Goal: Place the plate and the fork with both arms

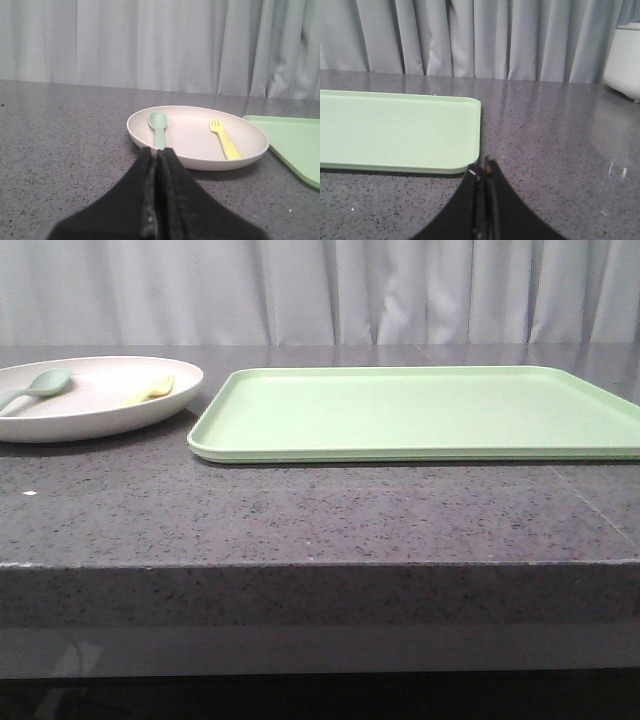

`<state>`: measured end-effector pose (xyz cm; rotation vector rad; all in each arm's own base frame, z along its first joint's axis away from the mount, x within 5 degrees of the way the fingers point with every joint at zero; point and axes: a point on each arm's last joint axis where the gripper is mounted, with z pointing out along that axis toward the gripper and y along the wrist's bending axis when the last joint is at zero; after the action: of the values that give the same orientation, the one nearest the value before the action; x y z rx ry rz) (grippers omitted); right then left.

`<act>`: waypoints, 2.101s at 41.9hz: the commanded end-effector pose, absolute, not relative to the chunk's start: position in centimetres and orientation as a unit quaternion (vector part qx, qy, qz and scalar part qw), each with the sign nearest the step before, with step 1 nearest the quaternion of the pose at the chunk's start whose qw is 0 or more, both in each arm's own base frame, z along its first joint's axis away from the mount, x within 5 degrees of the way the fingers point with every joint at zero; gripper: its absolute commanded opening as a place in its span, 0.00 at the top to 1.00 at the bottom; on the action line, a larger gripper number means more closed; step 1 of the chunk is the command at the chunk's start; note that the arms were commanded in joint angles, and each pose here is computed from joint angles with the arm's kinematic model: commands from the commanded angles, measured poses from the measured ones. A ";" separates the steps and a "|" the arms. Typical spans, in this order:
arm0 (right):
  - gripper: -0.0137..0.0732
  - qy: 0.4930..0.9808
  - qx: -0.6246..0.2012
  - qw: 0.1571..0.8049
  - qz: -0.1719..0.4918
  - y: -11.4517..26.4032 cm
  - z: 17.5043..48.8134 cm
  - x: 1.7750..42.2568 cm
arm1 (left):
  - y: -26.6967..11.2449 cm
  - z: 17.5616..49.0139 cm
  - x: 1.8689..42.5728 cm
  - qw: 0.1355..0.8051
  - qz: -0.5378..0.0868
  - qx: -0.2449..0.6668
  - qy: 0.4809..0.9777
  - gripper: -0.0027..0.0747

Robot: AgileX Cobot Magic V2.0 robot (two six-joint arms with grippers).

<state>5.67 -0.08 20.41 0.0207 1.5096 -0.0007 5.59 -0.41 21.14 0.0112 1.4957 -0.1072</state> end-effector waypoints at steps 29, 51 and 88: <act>0.94 0.643 0.006 0.766 -0.006 -0.1 21.4 5.4 | -0.4 21.8 5.3 0.767 -0.055 0.001 0.639 0.99; 0.94 0.603 0.014 0.798 0.002 -0.1 22.8 5.1 | -0.4 23.2 5.0 0.782 -0.067 -0.010 0.619 0.99; 0.94 0.780 0.020 0.624 0.028 0.2 35.1 9.1 | -0.1 37.7 7.0 0.659 -0.015 0.004 0.752 0.99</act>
<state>7.82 0.21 34.10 0.0511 1.8049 0.0717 6.01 -0.04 36.52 0.0185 1.7289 -0.0275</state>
